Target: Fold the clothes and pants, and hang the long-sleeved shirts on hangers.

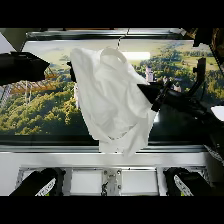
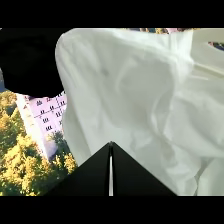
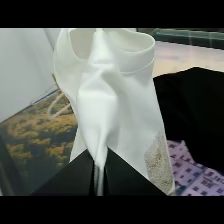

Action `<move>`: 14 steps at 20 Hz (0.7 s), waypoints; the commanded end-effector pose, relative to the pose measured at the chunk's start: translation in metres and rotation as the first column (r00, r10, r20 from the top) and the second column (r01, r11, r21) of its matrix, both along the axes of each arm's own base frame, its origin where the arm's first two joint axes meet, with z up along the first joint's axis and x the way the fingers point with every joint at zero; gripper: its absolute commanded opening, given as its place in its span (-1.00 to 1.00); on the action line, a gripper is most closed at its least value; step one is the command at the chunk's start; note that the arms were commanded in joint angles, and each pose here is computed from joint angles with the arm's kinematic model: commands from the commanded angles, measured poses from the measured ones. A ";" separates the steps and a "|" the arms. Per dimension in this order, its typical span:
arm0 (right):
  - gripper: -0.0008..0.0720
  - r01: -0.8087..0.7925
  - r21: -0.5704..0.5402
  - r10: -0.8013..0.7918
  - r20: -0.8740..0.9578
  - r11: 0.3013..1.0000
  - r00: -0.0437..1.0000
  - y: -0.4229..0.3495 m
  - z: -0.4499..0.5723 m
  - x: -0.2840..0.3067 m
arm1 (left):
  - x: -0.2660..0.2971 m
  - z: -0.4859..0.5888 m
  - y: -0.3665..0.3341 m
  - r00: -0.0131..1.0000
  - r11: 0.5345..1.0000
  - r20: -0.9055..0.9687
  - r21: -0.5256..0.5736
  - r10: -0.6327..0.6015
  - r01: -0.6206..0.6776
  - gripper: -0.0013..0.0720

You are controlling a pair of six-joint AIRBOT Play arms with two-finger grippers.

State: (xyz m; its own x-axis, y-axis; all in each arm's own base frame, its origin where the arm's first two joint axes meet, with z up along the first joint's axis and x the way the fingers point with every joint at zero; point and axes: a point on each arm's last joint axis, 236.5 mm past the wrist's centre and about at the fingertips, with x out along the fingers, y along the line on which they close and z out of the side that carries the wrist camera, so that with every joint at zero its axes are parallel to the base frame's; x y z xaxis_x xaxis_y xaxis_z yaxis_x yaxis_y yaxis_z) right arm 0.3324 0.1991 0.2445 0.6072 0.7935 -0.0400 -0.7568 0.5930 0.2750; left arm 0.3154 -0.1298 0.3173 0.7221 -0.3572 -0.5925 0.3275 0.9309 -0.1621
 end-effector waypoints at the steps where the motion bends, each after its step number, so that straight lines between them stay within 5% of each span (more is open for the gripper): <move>1: -0.96 0.191 -0.132 -0.191 0.011 0.973 0.982 -0.049 0.019 0.027 | 0.000 -0.014 -0.005 0.999 1.000 -0.039 0.011 -0.015 0.015 -0.92; 8: -0.96 0.586 -0.190 -0.586 0.061 0.788 0.808 -0.198 0.077 0.040 | 0.007 -0.067 -0.044 0.992 0.995 -0.079 0.013 -0.097 0.098 -0.93; 14: -0.96 0.875 -0.215 -0.871 0.149 0.433 0.468 -0.333 0.133 0.007 | 0.021 -0.078 -0.053 0.995 0.995 -0.040 -0.008 -0.095 0.095 -0.93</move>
